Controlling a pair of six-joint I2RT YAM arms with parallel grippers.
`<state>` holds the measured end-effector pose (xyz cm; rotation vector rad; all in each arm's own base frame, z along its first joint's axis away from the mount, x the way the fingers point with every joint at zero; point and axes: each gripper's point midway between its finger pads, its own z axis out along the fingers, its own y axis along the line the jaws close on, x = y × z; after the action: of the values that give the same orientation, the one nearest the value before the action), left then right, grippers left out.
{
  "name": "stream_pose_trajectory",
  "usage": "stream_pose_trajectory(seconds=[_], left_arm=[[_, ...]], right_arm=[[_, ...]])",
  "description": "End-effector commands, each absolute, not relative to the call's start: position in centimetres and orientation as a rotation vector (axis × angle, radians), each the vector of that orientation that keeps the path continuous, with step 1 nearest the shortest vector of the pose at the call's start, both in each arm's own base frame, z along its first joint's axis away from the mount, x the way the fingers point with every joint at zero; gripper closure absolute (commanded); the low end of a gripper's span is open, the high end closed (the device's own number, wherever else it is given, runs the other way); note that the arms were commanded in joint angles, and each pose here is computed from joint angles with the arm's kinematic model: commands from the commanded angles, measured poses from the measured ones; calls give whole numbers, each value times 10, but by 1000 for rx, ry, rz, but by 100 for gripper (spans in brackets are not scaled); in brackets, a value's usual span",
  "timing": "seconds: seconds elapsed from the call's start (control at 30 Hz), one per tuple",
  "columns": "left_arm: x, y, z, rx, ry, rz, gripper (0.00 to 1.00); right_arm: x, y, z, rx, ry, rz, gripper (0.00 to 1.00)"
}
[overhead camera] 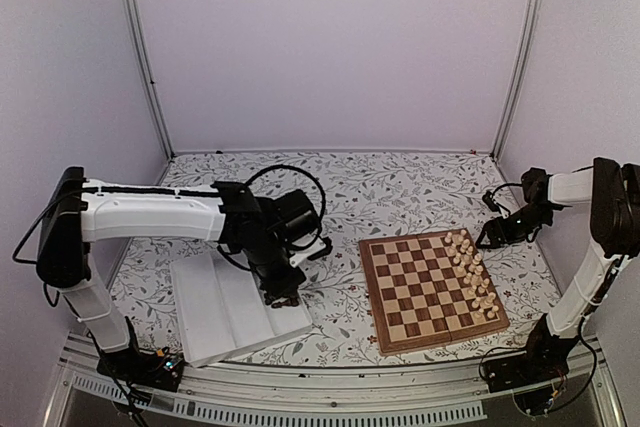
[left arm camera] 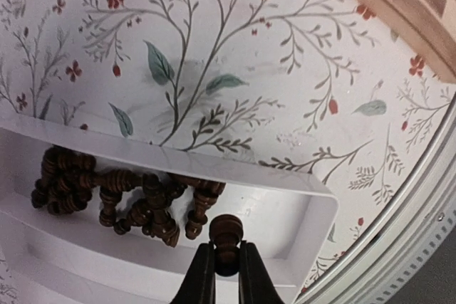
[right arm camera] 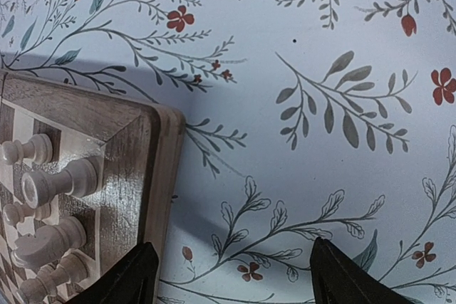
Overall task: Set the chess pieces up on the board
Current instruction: Pick up the chess piece from the storage box, then place the chess piece on the chessboard.
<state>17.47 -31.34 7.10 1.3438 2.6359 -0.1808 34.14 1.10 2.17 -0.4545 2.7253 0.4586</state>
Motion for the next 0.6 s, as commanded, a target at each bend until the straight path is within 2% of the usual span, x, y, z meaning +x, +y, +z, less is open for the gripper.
stream_pose_trajectory(seconds=[0.0, 0.3, 0.57], left_arm=[[198, -339, 105, 1401, 2499, -135, 100], [260, -433, 130, 1474, 2274, -150, 100], [303, -493, 112, 1485, 2210, -181, 100]], right_arm=[[339, 10, 17, -460, 2745, 463, 22], [338, 10, 18, -462, 2744, 455, 19], [336, 10, 19, -474, 2741, 450, 18]])
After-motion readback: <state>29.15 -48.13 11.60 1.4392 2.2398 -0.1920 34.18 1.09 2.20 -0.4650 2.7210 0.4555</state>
